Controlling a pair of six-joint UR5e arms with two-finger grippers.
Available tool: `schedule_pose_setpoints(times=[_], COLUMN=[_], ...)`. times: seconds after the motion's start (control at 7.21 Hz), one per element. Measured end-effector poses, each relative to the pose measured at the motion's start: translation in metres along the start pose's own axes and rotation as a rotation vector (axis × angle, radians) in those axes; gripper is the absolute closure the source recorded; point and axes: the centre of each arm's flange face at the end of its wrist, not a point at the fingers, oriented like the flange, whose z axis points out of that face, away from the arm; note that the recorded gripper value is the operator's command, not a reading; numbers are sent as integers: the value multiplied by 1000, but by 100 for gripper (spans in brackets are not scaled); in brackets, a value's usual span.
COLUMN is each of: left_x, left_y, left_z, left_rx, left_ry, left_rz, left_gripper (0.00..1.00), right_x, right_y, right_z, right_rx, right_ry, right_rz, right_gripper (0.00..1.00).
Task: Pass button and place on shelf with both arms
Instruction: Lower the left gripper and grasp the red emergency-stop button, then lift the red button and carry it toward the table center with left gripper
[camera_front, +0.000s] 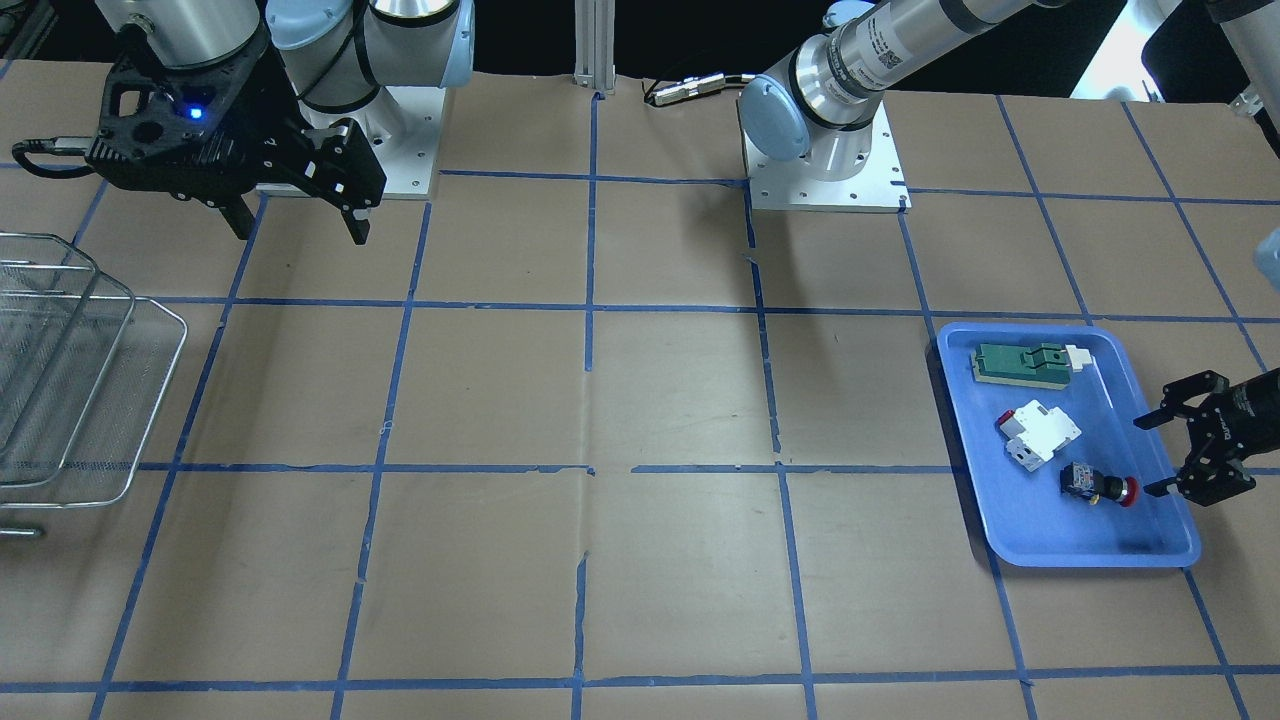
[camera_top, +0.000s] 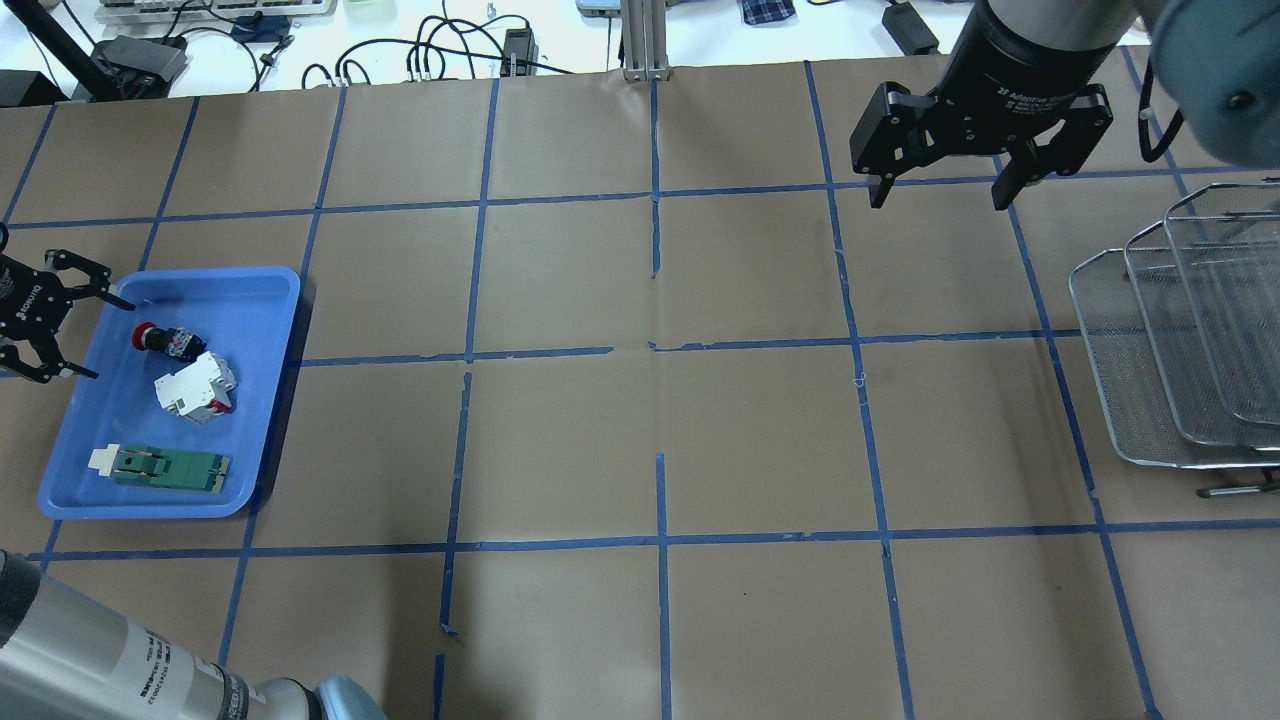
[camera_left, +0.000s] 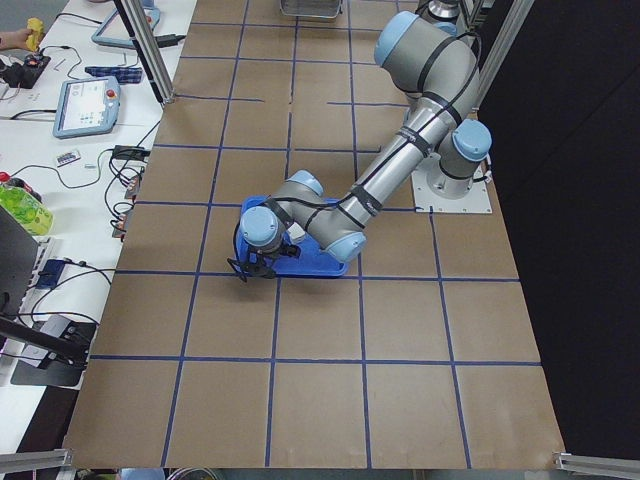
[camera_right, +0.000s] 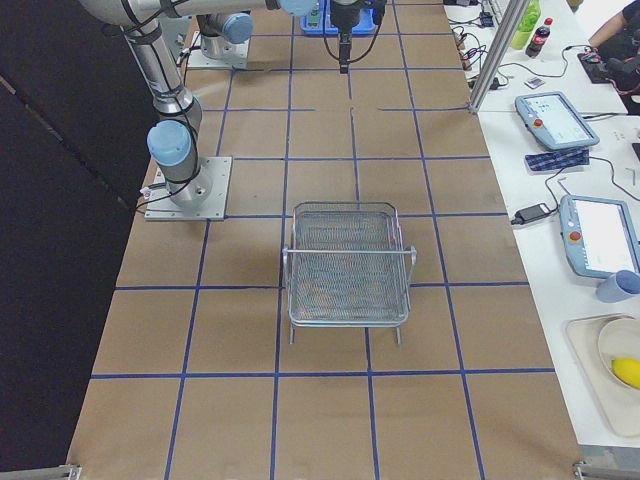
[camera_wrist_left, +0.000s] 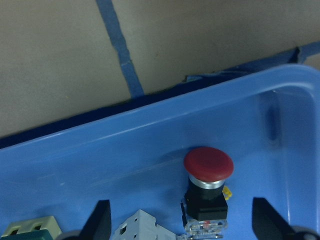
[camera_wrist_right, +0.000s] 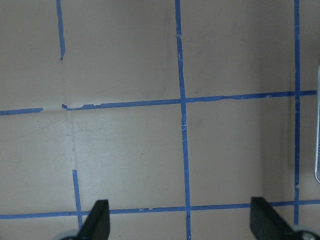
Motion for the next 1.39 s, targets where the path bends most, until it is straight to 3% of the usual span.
schedule_pose_setpoints(times=[0.42,0.55,0.69,0.83,0.97,1.39], left_x=[6,7,8,8,8,9], left_y=[-6,-9,-12,-12,-13,-12], left_z=[23,28,32,32,32,28], left_rx=[-32,-28,-23,-19,-16,-13], left_ry=[15,20,23,26,28,32], left_rz=[-39,-41,-38,-27,-17,-20], left_gripper=[0,19,50,92,100,100], right_x=[2,2,3,3,3,4], right_y=[-1,-1,-2,-2,-2,-2], right_z=[1,1,1,1,2,2], right_rx=[-2,-2,-3,-3,-4,-6], right_ry=[1,1,1,1,1,1], right_rz=[2,3,4,5,5,6], right_gripper=[0,0,0,0,0,0])
